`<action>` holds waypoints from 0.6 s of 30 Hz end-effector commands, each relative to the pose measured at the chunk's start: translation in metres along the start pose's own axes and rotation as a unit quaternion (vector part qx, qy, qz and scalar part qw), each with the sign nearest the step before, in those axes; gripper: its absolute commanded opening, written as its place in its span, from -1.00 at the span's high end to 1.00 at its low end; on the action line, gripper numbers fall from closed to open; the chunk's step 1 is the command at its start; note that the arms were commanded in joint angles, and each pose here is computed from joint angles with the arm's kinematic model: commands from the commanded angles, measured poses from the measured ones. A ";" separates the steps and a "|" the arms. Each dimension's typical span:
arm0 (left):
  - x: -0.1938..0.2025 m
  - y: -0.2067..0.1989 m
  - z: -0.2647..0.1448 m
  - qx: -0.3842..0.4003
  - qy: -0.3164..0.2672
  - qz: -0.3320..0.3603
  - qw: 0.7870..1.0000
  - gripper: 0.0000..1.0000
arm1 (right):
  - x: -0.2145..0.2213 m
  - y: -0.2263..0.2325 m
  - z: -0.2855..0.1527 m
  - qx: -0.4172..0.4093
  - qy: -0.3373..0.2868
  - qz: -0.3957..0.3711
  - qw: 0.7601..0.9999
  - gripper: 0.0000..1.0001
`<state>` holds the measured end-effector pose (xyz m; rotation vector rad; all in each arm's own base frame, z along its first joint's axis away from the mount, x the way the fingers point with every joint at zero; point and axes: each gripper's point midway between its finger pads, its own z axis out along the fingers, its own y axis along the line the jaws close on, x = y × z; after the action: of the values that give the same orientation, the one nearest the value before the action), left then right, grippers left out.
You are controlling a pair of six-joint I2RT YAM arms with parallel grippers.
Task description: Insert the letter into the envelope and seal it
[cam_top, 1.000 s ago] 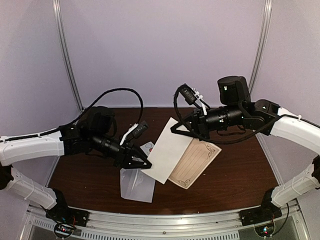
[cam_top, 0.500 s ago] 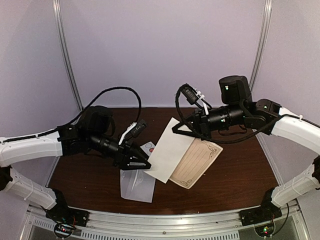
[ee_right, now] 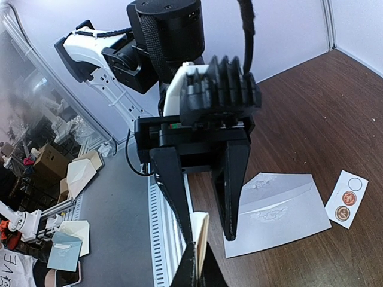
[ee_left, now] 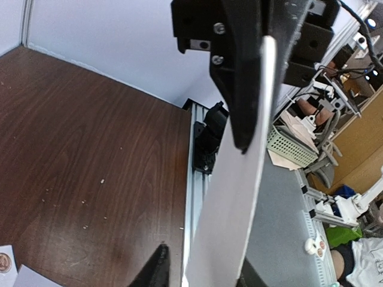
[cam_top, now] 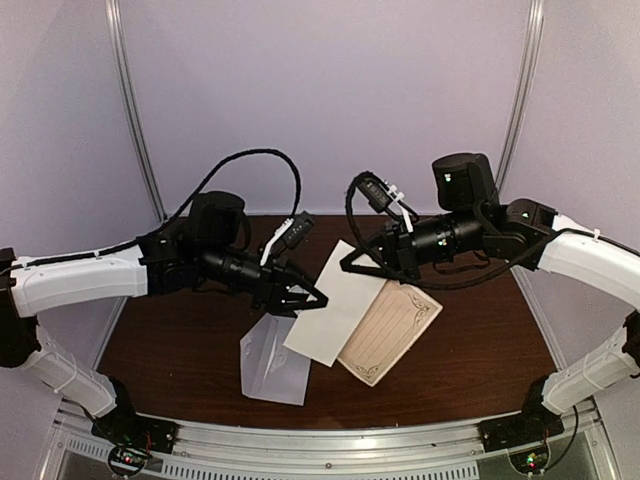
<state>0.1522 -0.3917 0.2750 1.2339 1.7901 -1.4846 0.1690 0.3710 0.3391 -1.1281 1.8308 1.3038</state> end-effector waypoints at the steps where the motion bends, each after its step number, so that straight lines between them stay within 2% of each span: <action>1: -0.014 -0.009 0.001 0.020 -0.017 0.029 0.999 0.67 | -0.001 0.001 0.004 -0.004 -0.002 -0.006 1.000 1.00; 3: -0.014 -0.008 -0.001 0.015 -0.019 0.027 0.999 0.98 | -0.003 -0.003 0.003 0.010 -0.007 -0.007 1.000 1.00; 4: -0.015 -0.008 -0.002 0.009 -0.023 0.029 0.999 1.00 | -0.005 -0.005 0.002 0.019 -0.011 -0.007 1.000 0.94; 5: -0.016 -0.007 -0.004 0.000 -0.028 0.029 0.999 1.00 | -0.008 -0.008 0.000 0.029 -0.017 -0.007 0.999 0.72; 6: -0.019 -0.006 -0.008 -0.011 -0.037 0.030 0.999 1.00 | -0.013 -0.012 -0.003 0.045 -0.028 -0.004 0.999 0.31; 7: -0.019 -0.005 -0.010 -0.021 -0.044 0.029 0.998 1.00 | -0.018 -0.019 -0.007 0.068 -0.040 -0.001 0.997 0.09; 11: -0.028 -0.005 -0.025 -0.053 -0.083 0.030 0.995 1.00 | -0.036 -0.045 -0.035 0.135 -0.097 0.024 0.986 -0.50; 14: -0.031 -0.006 -0.036 -0.071 -0.103 0.026 0.992 1.00 | -0.050 -0.060 -0.062 0.164 -0.154 0.046 0.973 -0.70; 18: -0.033 -0.006 -0.045 -0.083 -0.119 0.023 0.989 1.00 | -0.059 -0.079 -0.104 0.208 -0.227 0.078 0.948 -0.83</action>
<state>0.1586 -0.3662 0.3024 1.0585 1.7261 -1.3912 0.2425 0.3142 0.3588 -0.6707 1.8465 1.0993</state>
